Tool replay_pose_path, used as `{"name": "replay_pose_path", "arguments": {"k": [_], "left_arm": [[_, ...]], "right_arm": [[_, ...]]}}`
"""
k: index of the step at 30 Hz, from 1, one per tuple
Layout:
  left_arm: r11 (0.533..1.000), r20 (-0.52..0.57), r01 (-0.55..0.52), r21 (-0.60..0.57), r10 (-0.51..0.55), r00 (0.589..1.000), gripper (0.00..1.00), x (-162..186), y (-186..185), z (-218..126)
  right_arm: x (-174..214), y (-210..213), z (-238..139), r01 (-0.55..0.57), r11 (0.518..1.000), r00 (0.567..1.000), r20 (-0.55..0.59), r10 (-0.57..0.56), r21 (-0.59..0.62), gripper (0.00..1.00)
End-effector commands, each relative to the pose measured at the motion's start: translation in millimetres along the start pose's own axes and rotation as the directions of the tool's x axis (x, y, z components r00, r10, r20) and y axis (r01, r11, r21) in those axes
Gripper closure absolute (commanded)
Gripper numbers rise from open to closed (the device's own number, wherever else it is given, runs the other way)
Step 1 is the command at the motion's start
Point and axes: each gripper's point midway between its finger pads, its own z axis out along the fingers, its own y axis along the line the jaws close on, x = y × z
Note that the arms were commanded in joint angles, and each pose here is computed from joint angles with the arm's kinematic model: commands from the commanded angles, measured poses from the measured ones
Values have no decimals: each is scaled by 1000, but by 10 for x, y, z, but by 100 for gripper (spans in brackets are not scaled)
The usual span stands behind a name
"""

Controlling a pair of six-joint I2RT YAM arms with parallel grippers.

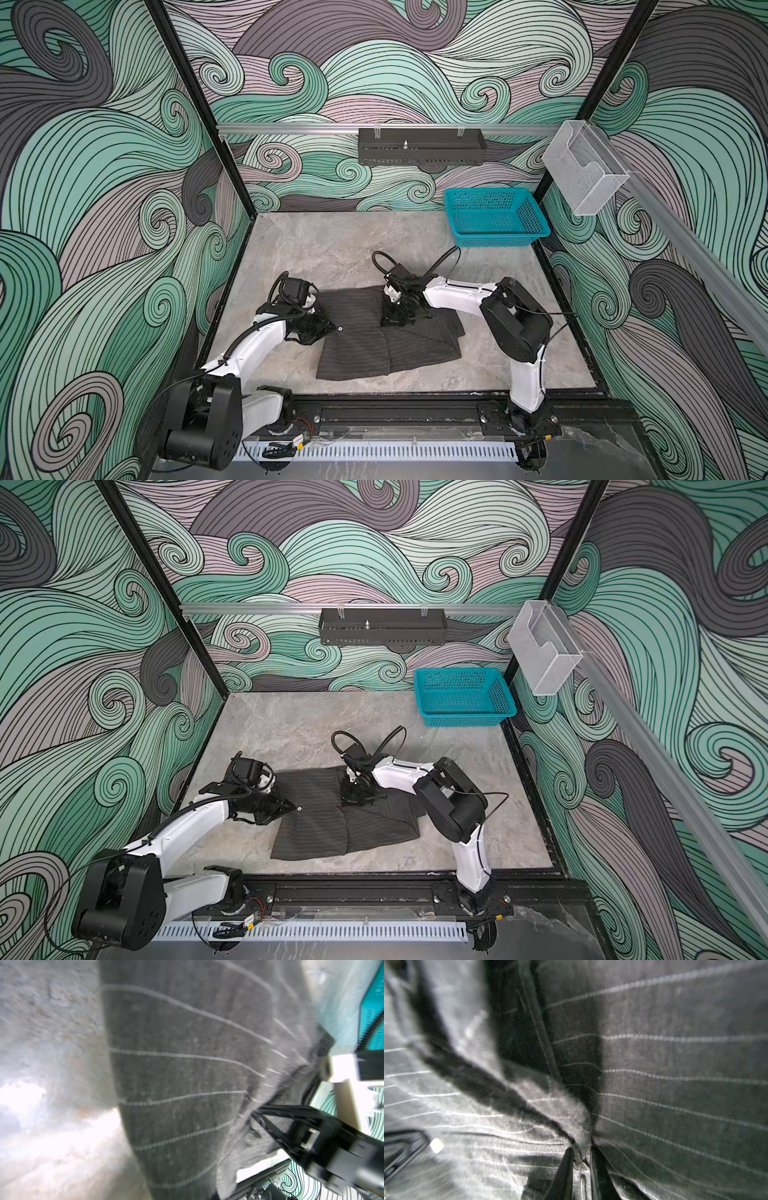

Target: Fold and stack the long sleeve shirts

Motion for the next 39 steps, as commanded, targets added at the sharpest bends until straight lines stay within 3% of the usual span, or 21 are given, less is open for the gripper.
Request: {"name": "replay_pose_path", "arguments": {"k": [1, 4, 9, 15, 20, 23, 29, 33, 39], "left_arm": [[1000, -33, 3, 11, -3, 999, 100, 143, -178, -178], [998, -23, -21, 60, 22, 999, 100, 200, -439, -228], [988, -5, -56, 141, 57, 998, 100, 227, -867, -163], [981, -26, -20, 195, 26, 999, 100, 178, -1091, 294], [980, -28, 8, 200, -2, 1000, 100, 81, -1067, 661], [990, -38, -9, 138, 14, 999, 100, 44, -958, 781], [996, -136, -66, 61, 74, 988, 100, 123, -741, 1003], [996, -205, -85, 41, 92, 974, 100, 203, -662, 1124], [992, -231, -123, 25, 125, 965, 100, 224, -641, 1128]], "right_arm": [[16, -3, 80, -65, 998, 997, 48, 65, 5, 87], [4, 45, 157, -81, 997, 994, 72, 82, -13, 93], [35, 102, 252, -72, 997, 994, 81, 73, -16, 93], [63, 78, 256, -83, 996, 992, 97, 85, -32, 93], [32, 79, 118, -75, 996, 985, 153, 82, -51, 93], [-23, 97, -90, -52, 996, 973, 223, 67, -70, 88], [-102, 43, -636, 13, 999, 957, 289, -3, -32, 65], [-185, -328, -1045, 1, 999, 946, 323, -16, 47, 58], [-245, -1189, -1327, -85, 991, 947, 317, 47, 105, 61]]}}
